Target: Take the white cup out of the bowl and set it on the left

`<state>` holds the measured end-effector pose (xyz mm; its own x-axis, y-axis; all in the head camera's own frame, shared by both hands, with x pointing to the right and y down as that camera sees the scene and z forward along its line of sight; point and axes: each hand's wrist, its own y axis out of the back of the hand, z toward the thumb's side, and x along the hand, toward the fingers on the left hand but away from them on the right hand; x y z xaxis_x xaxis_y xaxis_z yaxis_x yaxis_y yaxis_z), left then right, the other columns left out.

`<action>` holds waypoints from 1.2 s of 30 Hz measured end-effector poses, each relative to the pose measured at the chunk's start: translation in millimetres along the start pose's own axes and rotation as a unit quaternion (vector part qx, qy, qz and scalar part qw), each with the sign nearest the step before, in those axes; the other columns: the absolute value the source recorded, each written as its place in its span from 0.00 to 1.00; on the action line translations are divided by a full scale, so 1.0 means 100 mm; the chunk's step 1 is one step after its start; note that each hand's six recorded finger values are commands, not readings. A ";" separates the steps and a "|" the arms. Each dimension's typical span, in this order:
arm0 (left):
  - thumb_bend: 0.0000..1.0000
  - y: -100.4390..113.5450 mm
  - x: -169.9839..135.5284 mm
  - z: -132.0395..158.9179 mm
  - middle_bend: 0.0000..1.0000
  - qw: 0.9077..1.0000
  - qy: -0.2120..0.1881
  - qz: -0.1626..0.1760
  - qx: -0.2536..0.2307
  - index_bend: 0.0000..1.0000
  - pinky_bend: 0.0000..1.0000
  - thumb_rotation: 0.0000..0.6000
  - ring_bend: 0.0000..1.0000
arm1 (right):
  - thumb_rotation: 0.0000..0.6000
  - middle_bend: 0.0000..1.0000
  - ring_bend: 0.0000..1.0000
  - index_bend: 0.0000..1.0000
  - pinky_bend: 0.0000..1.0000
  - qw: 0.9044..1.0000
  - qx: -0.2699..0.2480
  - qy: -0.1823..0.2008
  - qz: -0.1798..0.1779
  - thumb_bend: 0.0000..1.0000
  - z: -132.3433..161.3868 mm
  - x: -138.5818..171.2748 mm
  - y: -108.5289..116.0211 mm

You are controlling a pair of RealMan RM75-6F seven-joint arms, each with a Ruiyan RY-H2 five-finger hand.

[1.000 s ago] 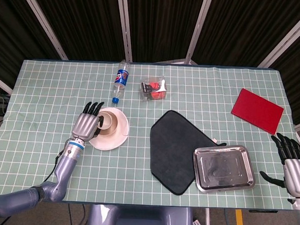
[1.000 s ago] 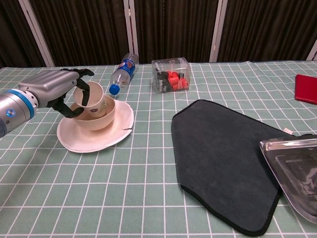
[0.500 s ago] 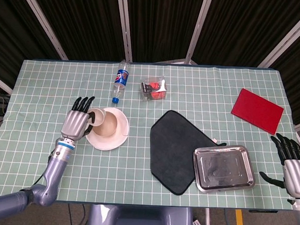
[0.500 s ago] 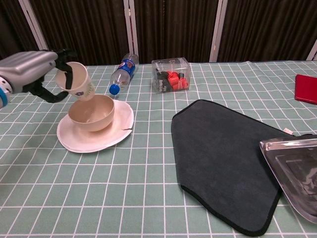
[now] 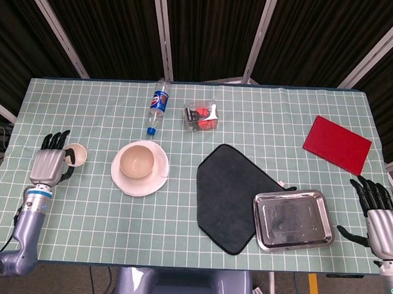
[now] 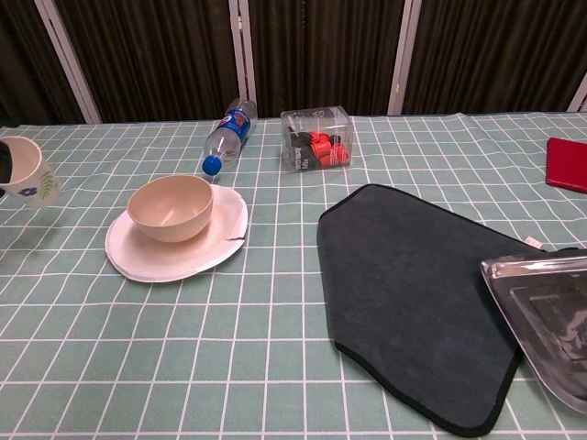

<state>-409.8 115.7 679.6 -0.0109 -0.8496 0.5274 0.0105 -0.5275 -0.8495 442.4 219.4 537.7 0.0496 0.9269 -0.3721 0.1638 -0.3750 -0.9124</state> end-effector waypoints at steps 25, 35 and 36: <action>0.27 -0.10 -0.13 -0.09 0.00 0.999 0.010 0.004 -0.032 0.16 0.00 1.00 0.00 | 1.00 0.00 0.00 0.04 0.00 1.000 -0.002 -0.003 -0.003 0.04 -0.01 0.00 0.02; 0.16 0.17 -0.67 -0.22 0.00 0.995 0.022 0.070 -0.066 0.00 0.00 1.00 0.00 | 1.00 0.00 0.00 0.04 0.00 1.000 0.004 -0.009 0.003 0.04 -0.04 -0.03 -0.03; 0.16 0.18 -0.74 -0.25 0.00 0.995 0.027 0.075 -0.064 0.00 0.00 1.00 0.00 | 1.00 0.00 0.00 0.04 0.00 1.000 0.005 -0.009 0.004 0.04 -0.04 -0.04 -0.04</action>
<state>-434.0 169.4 624.5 -0.0723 -0.9156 0.3956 -0.1112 -0.3867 -0.9155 445.4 217.3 543.1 0.0340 0.9237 -0.3815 0.1539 -0.3820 -0.9112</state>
